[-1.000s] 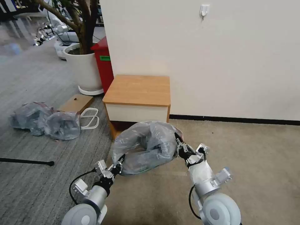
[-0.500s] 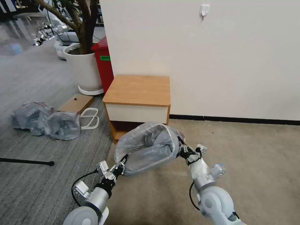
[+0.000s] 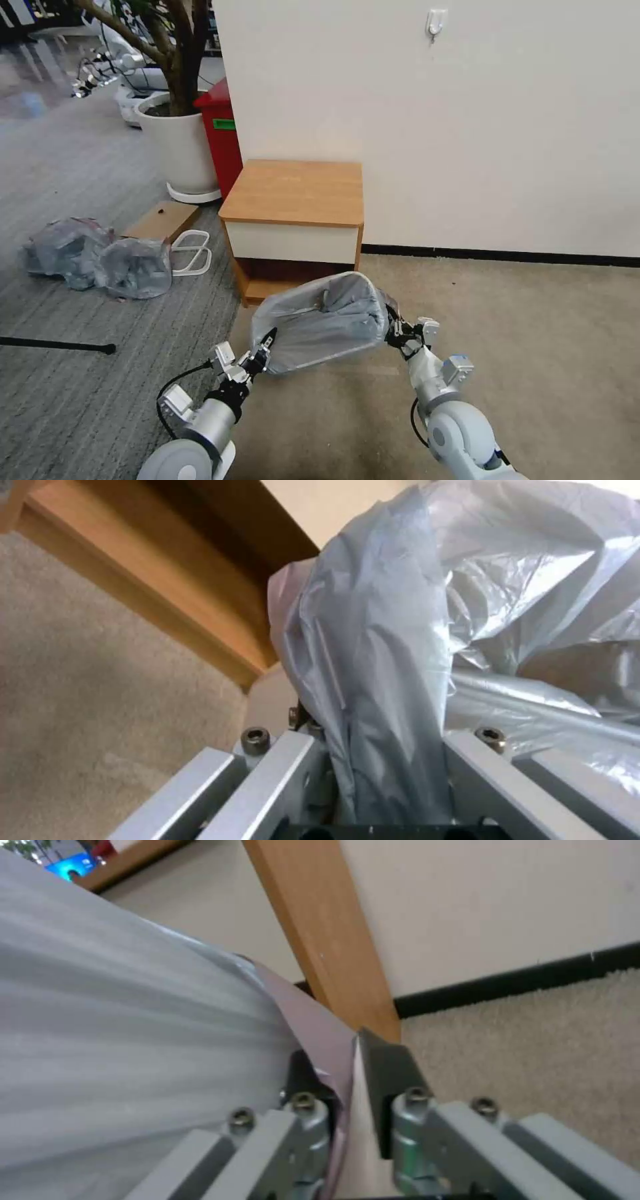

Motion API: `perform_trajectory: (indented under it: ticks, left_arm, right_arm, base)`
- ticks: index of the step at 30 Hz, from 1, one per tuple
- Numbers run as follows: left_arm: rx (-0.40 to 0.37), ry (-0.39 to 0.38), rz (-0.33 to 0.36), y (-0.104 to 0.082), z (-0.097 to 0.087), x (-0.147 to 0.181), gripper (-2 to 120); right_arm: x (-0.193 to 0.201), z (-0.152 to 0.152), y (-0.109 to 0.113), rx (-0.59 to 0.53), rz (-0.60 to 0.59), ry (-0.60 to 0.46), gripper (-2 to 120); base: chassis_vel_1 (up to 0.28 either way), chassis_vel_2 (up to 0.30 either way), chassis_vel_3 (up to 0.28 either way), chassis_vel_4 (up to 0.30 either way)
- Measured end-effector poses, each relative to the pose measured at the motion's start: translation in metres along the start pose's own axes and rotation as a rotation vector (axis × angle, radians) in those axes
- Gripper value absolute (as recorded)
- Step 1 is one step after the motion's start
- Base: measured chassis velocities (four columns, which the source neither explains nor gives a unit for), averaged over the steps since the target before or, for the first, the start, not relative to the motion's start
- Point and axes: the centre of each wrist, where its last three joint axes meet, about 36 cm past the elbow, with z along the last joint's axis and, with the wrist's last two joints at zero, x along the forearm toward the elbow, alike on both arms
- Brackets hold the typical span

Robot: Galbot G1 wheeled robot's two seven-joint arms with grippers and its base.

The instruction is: Pick up the garbage bag from the table and place it over the trash can.

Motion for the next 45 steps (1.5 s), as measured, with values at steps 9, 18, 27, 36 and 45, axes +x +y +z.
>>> perform_trajectory:
  ticks: [9,18,27,36,45]
  left_arm:
    - [-0.008,-0.036,-0.064,-0.001,-0.006,-0.004,3]
    - [-0.019,-0.043,-0.093,0.001,-0.008,-0.005,3]
    - [-0.025,-0.034,-0.108,0.006,-0.004,-0.006,3]
    - [-0.032,-0.037,-0.116,0.009,-0.005,-0.008,3]
    - [-0.115,-0.037,-0.152,0.012,-0.006,-0.007,3]
  right_arm:
    - [0.029,-0.009,0.011,0.042,-0.072,-0.039,50]
    - [0.045,-0.017,0.014,0.086,-0.113,-0.118,83]
    - [0.041,-0.02,0.008,0.088,-0.066,-0.144,100]
    - [0.035,-0.021,0.006,0.046,-0.008,-0.148,100]
    - [0.039,-0.045,0.012,0.039,0.028,-0.278,99]
  base:
    - [0.0,0.0,0.0,0.0]
    - [0.0,0.0,0.0,0.0]
    - [0.0,0.0,0.0,0.0]
    - [0.0,0.0,0.0,0.0]
    - [0.0,0.0,0.0,0.0]
